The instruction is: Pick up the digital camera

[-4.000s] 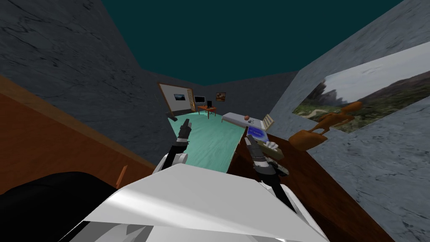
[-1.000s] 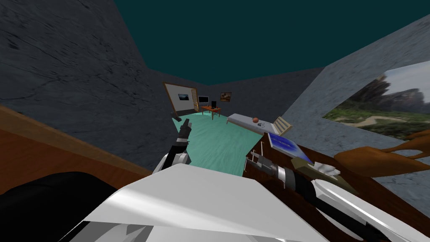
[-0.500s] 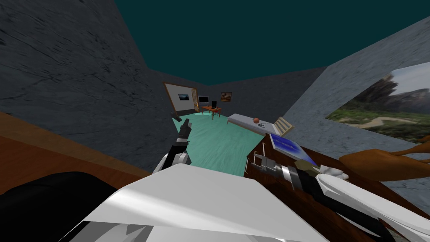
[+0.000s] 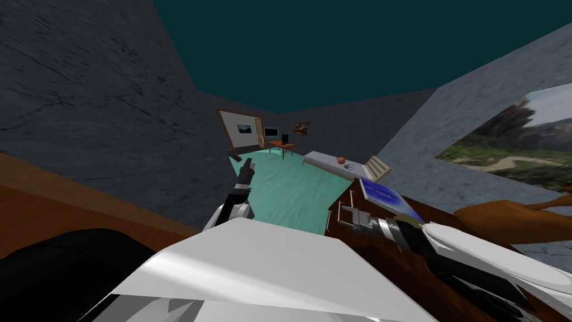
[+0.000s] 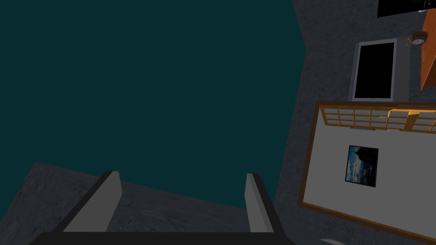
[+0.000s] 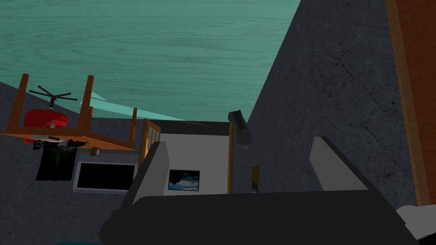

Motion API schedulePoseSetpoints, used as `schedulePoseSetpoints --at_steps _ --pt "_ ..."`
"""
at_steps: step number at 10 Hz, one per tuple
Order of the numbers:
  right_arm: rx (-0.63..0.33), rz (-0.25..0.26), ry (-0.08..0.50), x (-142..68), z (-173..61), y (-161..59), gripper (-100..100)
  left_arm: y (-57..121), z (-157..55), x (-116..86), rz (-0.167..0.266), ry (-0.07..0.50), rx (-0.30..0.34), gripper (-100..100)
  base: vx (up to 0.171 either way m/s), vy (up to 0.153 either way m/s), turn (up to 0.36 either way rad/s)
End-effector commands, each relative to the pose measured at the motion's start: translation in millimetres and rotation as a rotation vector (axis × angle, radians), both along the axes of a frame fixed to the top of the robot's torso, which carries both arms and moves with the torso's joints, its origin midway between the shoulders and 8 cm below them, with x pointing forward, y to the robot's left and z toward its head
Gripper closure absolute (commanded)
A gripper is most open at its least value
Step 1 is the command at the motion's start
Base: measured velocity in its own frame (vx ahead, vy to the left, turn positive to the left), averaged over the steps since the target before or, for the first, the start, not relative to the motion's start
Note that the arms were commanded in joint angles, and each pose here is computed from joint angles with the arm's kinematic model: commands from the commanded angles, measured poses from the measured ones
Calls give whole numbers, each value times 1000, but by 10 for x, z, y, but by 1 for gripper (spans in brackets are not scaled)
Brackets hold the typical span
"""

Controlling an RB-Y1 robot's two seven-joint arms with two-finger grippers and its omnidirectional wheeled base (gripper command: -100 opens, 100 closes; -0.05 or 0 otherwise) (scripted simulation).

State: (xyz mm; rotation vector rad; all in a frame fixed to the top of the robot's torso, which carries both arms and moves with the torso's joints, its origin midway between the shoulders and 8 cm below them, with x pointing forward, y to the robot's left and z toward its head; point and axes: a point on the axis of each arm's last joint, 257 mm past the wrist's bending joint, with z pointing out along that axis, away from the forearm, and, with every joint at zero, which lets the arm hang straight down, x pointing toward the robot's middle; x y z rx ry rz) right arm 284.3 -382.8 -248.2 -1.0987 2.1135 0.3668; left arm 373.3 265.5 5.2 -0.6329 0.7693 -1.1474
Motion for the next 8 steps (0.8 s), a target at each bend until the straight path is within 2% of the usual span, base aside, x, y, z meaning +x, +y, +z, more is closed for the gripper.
schedulePoseSetpoints --at_steps 1,2,3,4,5,6,7,8 --pt "-84 39 17 -41 -39 -187 -100 0 0 0 0 0 0 0 5 -12 2" --pt "-98 52 21 -33 -27 -198 -100 0 0 0 0 0 0 0 2 -12 3" --pt "-163 77 33 -46 -54 -358 -100 0 0 0 0 0 0 0 -6 -23 3" --pt "-175 88 37 -37 -41 -367 -100 0 0 0 0 0 0 0 -8 -23 4" --pt "-240 116 50 -42 -53 -526 -100 0 0 0 0 0 0 0 -17 -29 1" --pt "-246 122 51 -37 -46 -530 -100 0 0 0 0 0 0 0 -15 -29 4" --pt "-311 151 64 -32 -44 -686 -100 0 0 0 0 0 0 0 -25 -38 -1" --pt "-312 152 65 -30 -42 -687 -100 0 0 0 0 0 0 0 -26 -39 5"
